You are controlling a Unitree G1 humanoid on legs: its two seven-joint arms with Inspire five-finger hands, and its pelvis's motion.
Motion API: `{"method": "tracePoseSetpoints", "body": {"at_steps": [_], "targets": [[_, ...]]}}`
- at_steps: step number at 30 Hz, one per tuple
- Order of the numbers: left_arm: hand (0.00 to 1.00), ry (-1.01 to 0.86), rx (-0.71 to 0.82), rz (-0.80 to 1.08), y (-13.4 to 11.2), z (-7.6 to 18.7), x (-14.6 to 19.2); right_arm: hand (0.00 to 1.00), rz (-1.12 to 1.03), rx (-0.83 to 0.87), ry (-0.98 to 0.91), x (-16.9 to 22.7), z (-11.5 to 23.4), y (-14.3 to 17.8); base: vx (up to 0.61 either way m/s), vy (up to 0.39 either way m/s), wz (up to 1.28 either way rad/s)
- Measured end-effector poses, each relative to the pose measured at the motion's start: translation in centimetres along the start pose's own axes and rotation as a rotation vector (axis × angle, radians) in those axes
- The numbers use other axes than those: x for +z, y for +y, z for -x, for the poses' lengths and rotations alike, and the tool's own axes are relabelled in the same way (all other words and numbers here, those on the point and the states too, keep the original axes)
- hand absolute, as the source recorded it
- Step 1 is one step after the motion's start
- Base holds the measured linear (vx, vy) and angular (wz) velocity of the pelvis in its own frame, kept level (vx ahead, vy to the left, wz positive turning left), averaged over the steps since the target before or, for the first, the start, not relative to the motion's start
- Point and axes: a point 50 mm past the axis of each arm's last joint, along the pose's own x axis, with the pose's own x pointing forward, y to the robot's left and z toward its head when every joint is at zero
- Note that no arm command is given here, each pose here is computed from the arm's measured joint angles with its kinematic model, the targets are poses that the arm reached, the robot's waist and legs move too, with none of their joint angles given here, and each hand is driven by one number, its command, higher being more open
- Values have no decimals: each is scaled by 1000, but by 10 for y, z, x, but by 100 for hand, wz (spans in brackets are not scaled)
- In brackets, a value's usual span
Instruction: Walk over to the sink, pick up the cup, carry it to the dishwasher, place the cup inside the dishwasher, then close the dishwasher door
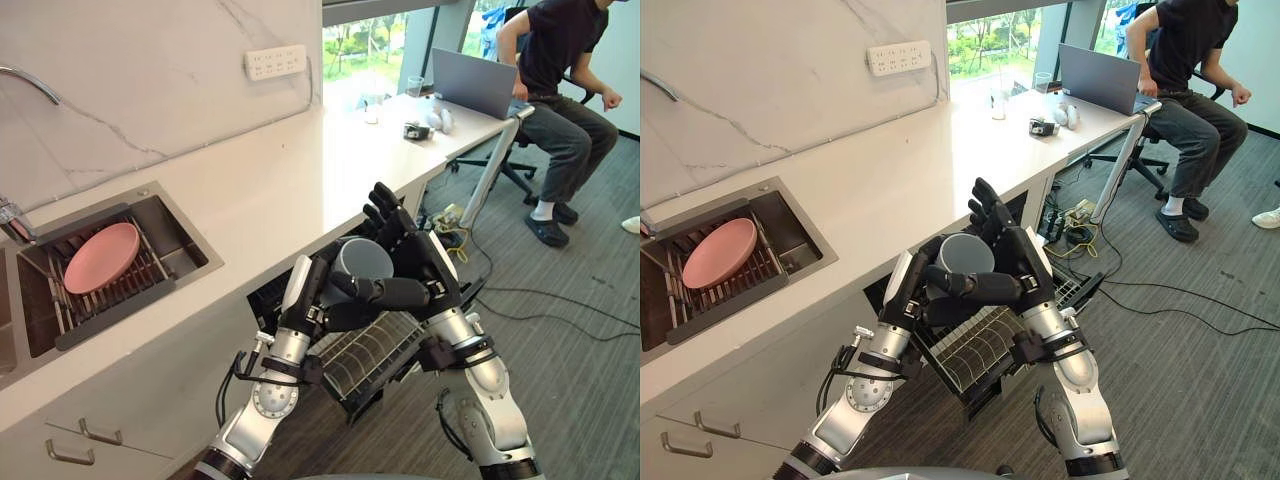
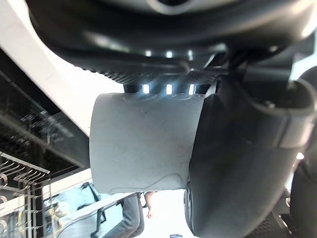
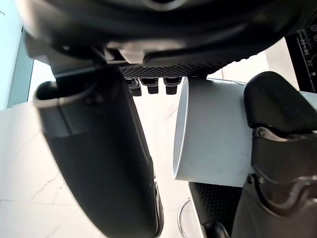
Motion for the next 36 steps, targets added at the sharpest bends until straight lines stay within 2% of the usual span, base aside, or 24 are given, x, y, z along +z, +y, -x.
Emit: {"method": "tracePoseSetpoints", "body": {"at_steps": [9,24,36], "targets": [[0,7,6,6,5,0,-1,100,0,-3,16,-1,0,-1,0,0,0],[0,-8,235,-13,39,-4,1,100,0,-124,1,2,6,-17,0,0,0],[0,-53,196,-48,34,-3,5,100,-23,-76,8,-1,5,-11,0,0,0]]}}
